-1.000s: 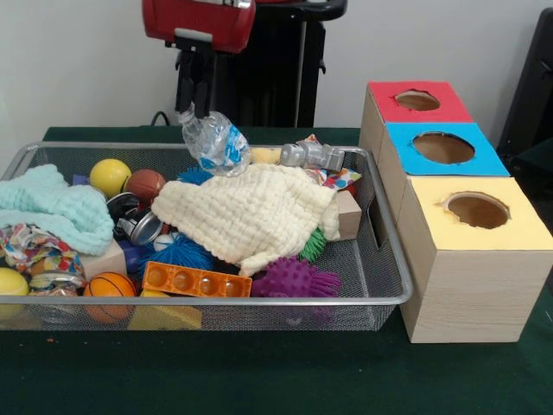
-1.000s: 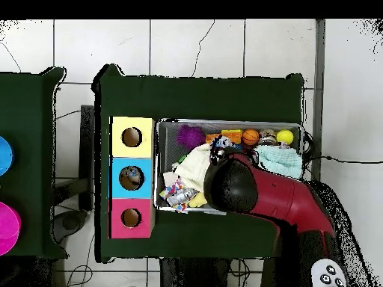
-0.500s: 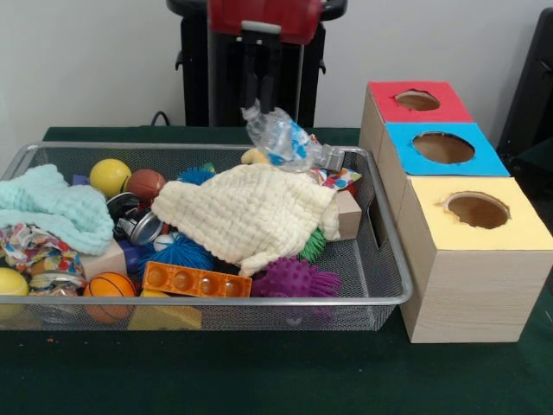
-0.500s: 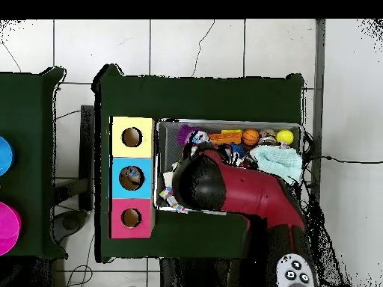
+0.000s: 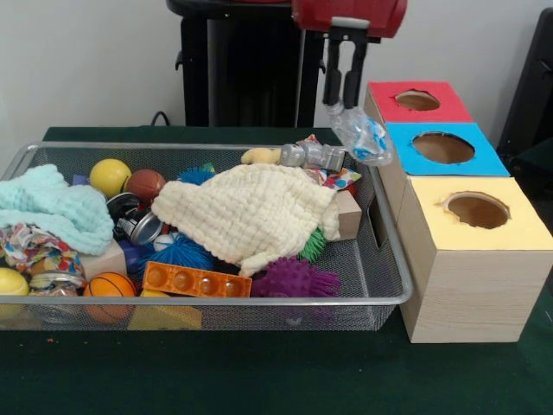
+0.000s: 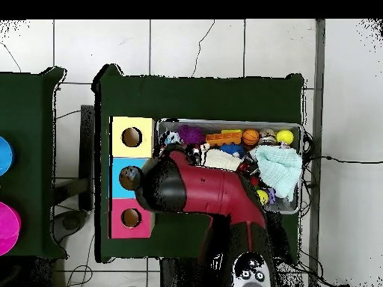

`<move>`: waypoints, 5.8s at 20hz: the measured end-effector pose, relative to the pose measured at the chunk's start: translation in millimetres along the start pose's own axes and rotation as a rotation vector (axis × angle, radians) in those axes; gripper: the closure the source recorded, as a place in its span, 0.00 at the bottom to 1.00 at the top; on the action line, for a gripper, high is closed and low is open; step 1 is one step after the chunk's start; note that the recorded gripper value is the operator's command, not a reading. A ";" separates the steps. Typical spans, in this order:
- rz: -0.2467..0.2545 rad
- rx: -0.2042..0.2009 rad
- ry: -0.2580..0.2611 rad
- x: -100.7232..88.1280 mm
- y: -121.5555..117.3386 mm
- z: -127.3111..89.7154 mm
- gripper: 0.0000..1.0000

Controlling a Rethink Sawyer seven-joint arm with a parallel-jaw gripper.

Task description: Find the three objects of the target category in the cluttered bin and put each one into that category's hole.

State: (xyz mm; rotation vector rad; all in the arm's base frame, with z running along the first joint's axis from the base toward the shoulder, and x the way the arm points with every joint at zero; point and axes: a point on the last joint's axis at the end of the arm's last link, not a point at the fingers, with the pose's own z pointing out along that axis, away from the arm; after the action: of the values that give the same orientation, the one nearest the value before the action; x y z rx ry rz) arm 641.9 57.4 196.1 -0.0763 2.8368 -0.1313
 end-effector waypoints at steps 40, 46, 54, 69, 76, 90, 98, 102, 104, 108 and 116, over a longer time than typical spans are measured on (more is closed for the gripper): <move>0.050 0.019 0.002 11.3 40.9 -27.5 1.00; 0.042 0.037 -0.009 17.5 48.2 -13.3 1.00; 0.055 0.043 0.007 25.9 62.6 -5.2 1.00; 0.116 0.055 -0.008 39.7 81.9 13.2 1.00; 0.111 0.071 0.025 60.7 81.9 25.4 1.00; 0.120 0.067 0.083 99.3 98.2 21.9 1.00; 0.135 0.055 0.078 102.9 112.6 19.7 1.00; 0.139 0.058 0.066 112.3 117.7 20.7 1.00; 0.137 0.060 0.061 118.3 120.5 21.4 1.00; 0.123 0.060 0.064 131.2 132.2 21.7 1.00; 0.135 0.060 0.072 142.9 138.9 22.5 1.00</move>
State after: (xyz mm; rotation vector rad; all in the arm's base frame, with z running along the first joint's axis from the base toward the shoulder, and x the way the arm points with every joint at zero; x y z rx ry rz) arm 507.0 184.2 119.2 0.1360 2.8965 -0.1935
